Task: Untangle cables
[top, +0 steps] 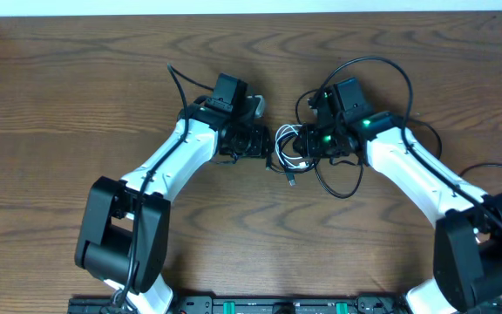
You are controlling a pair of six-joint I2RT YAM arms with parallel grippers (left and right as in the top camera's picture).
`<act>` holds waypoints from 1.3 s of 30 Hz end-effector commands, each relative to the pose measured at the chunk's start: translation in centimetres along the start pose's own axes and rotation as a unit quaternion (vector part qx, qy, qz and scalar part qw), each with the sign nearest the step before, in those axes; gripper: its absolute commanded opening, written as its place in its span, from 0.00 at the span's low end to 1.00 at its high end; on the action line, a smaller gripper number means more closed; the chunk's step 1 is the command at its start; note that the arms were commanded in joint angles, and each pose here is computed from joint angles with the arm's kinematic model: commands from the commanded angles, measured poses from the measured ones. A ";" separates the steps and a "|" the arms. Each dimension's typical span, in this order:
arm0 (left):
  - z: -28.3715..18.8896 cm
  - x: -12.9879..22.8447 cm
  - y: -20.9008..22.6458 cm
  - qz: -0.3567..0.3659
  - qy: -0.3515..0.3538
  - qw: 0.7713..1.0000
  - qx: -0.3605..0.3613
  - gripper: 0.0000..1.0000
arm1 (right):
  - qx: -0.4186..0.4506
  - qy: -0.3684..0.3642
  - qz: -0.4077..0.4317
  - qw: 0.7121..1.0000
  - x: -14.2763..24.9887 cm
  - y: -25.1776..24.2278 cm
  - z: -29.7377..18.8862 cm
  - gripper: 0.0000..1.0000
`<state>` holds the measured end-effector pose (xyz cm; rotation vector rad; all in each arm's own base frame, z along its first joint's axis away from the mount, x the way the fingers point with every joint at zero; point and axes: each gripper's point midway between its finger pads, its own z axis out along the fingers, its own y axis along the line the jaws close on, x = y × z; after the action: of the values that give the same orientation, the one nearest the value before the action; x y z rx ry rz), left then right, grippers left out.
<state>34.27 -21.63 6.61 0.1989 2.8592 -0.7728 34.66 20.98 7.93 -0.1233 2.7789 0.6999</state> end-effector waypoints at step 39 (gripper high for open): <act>5.8 2.6 1.7 -0.158 0.067 0.985 0.008 0.08 | -0.004 0.044 0.036 0.998 1.5 -0.6 7.0 0.35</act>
<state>33.35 -23.16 1.17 -0.2197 3.0255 -0.9033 34.95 23.74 1.88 -0.0755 2.8660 0.7788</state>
